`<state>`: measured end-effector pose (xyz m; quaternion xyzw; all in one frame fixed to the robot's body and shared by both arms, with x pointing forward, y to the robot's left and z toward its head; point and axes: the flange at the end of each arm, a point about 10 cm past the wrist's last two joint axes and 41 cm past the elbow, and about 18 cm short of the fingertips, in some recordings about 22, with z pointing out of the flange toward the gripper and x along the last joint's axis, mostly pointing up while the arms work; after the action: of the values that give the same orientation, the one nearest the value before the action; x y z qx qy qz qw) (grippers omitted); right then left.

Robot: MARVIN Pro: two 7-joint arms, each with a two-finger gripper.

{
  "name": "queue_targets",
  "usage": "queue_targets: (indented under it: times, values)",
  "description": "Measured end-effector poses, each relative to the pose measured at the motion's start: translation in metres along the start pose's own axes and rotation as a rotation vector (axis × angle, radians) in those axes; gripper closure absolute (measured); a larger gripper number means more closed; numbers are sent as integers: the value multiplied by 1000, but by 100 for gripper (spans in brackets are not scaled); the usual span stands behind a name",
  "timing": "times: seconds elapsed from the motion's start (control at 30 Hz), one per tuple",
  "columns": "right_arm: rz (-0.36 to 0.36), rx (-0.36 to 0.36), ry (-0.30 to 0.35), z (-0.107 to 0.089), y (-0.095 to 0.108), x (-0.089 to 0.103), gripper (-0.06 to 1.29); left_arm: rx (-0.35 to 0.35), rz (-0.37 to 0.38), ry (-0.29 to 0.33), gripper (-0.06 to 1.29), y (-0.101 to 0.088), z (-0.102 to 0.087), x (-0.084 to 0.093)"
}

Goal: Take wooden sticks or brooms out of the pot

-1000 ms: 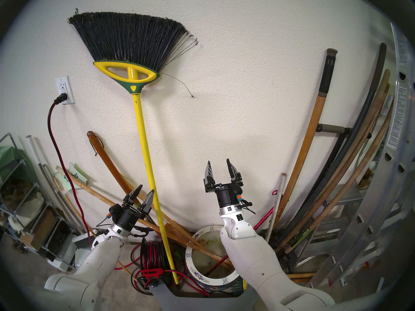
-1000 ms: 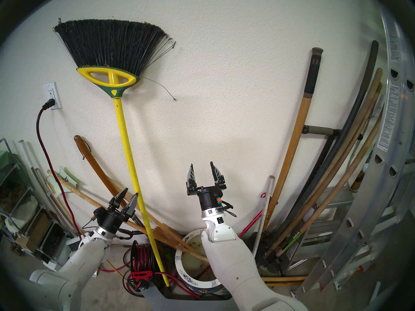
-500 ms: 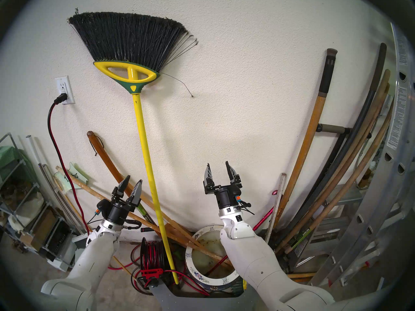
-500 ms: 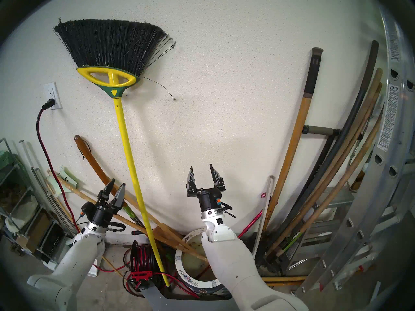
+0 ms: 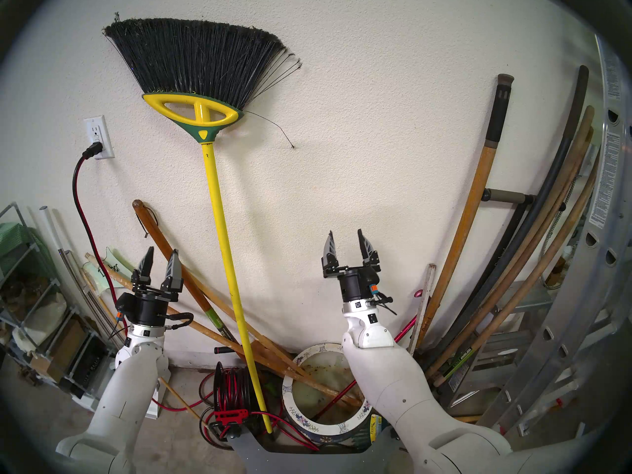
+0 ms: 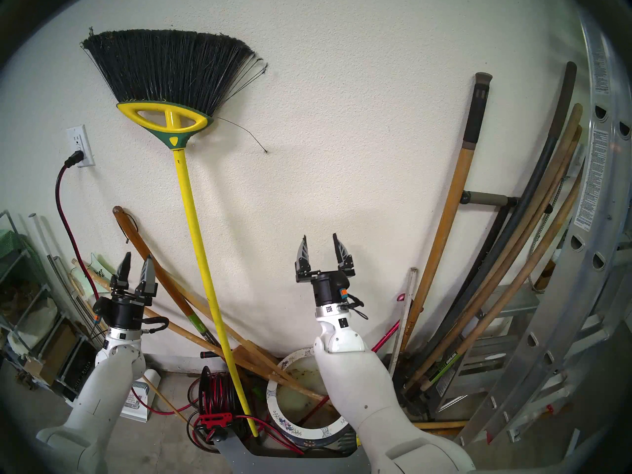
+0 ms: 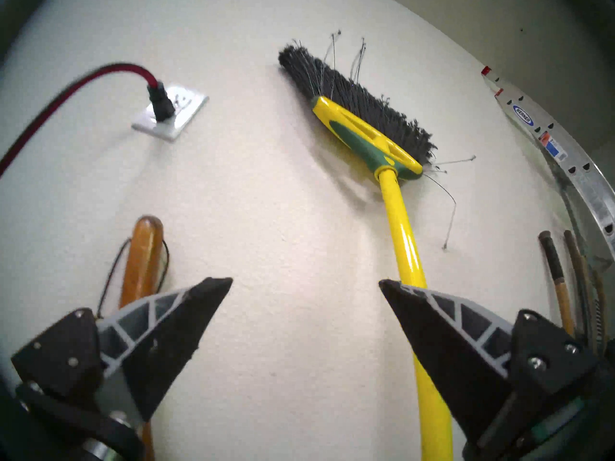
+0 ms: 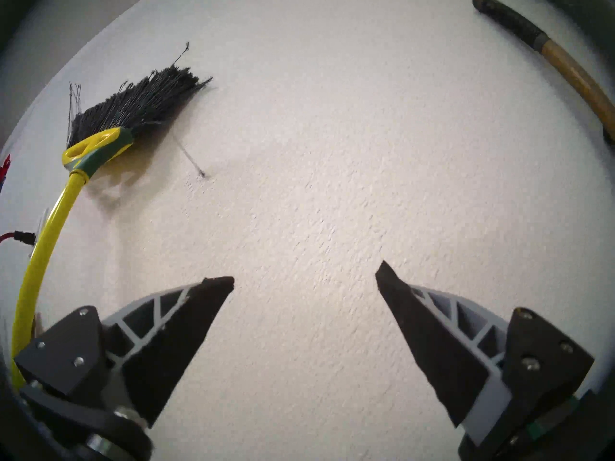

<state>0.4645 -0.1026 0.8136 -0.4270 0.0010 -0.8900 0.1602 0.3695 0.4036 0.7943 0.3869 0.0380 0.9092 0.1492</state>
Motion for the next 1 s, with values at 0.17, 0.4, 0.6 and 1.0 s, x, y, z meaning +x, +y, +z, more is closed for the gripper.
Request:
queue_targets:
  times: [0.17, 0.4, 0.6, 1.0]
  values:
    - [-38, -18, 70, 18, 21, 20, 1, 40, 64, 66, -4, -2, 3, 19]
    - [-110, -31, 174, 35, 53, 57, 1, -1, 121, 79, -4, 5, -2, 41]
    - [-147, -28, 221, 34, 66, 79, 1, -26, 147, 59, -4, 9, -12, 48]
    - [-166, 6, 277, 7, 60, 116, 1, -77, 171, -19, -4, 33, -40, 38]
